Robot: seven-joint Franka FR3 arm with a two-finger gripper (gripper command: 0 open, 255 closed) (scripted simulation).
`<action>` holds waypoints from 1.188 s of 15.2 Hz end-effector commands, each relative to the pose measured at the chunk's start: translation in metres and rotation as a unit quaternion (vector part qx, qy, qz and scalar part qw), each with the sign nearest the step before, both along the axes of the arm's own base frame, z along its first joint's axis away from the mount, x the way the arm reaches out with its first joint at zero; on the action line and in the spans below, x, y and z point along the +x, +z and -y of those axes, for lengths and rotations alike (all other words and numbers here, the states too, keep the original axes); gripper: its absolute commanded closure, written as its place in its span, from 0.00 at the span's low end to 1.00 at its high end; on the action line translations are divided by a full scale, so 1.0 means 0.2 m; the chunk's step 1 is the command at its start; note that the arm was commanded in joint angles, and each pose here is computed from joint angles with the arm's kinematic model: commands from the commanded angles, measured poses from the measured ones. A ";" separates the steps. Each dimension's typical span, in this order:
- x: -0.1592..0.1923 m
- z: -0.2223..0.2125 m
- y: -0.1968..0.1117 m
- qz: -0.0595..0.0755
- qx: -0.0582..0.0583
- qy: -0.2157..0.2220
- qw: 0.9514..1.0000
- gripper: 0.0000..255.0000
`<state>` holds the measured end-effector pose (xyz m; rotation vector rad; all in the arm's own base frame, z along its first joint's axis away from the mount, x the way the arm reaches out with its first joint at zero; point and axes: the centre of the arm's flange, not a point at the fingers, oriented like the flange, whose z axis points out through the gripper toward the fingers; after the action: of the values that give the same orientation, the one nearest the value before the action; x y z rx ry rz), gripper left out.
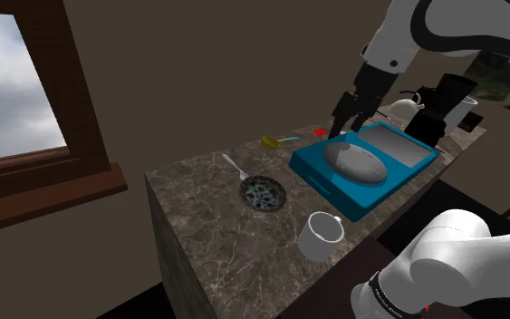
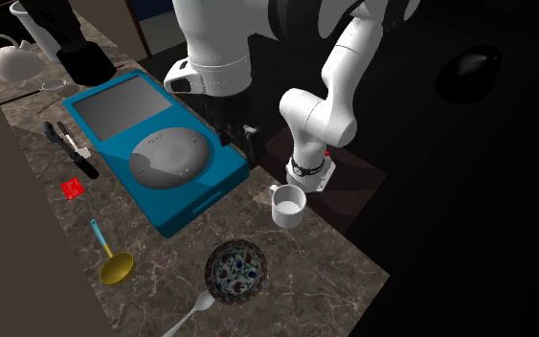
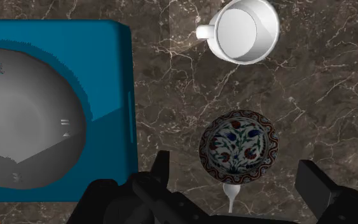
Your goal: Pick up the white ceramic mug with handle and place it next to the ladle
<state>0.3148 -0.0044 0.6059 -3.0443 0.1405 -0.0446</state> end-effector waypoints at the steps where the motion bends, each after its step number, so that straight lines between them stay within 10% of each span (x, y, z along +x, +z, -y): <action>1: 0.00 0.00 0.00 0.000 0.000 0.000 1.000 0.00; 18: -0.41 -0.60 -0.90 0.002 -0.041 -0.016 0.999 0.00</action>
<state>0.2380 0.1100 0.4387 -3.1203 0.1839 -0.0578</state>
